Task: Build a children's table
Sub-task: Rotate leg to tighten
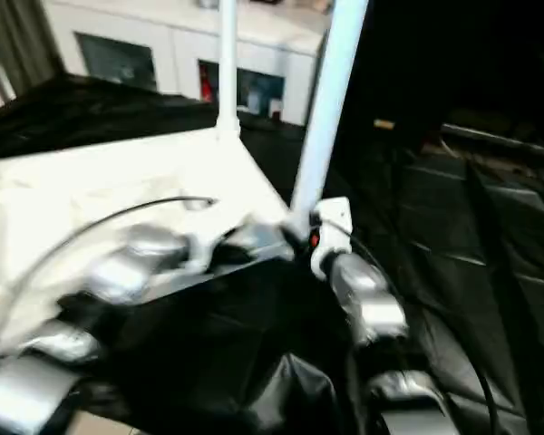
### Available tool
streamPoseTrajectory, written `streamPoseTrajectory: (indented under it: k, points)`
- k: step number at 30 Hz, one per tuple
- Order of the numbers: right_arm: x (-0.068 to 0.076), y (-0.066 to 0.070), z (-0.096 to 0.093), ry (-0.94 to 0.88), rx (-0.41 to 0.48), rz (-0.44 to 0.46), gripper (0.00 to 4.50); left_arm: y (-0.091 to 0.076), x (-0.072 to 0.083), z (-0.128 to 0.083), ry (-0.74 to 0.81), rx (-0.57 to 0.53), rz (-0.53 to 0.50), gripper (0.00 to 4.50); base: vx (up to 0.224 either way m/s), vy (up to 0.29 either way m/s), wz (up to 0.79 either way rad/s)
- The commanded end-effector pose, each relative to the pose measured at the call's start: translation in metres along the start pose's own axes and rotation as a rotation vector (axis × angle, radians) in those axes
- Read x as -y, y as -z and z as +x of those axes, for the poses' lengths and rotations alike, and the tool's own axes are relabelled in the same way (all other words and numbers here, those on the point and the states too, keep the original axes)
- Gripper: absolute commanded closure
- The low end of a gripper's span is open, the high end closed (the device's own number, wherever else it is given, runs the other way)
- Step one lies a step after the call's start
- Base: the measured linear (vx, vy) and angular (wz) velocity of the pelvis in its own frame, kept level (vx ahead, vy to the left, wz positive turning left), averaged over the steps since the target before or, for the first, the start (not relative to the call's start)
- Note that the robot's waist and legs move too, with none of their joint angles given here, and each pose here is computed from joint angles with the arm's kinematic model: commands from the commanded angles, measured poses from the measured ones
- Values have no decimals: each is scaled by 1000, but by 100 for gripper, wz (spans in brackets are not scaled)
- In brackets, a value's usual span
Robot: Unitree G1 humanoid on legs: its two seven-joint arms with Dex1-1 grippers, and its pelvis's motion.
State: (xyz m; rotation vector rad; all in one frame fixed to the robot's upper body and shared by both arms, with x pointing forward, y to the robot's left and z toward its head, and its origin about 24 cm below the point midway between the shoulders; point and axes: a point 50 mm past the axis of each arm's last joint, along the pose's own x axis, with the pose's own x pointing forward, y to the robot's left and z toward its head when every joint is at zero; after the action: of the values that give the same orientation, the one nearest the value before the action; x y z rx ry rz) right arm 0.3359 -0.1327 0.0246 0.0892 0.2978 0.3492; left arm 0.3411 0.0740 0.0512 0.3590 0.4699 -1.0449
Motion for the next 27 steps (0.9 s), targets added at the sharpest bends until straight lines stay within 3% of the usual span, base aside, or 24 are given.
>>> streamPoseTrajectory:
  k: [1,6,7,11,12,13,18,21,27]
  points:
    - [-7,29,-2,10,-118,-11,178,6,-17,-4,-205,-15,-49,450,0,0,0]
    - [-27,21,7,-50,-70,-18,178,0,-15,4,-219,-16,-18,450,0,0,0]
    - [-28,19,8,-69,-54,-12,124,-1,-14,5,-202,0,-6,450,0,0,0]
    - [-30,11,7,-138,-8,-22,104,-2,-10,3,-129,46,29,450,0,0,0]
    - [-28,8,6,-160,2,-24,104,-1,-9,2,-103,55,32,450,0,0,0]
    - [-25,4,4,-205,7,-32,71,3,-9,-3,-73,57,47,450,0,0,0]
    - [-10,-3,-8,-337,-2,-120,68,14,-4,-18,72,78,92,450,0,0,0]
    - [0,-6,-22,-473,-23,-182,68,22,7,-35,260,98,108,450,0,0,0]
    - [6,-9,-35,-592,-50,-227,68,30,13,-52,373,72,118,450,0,0,0]
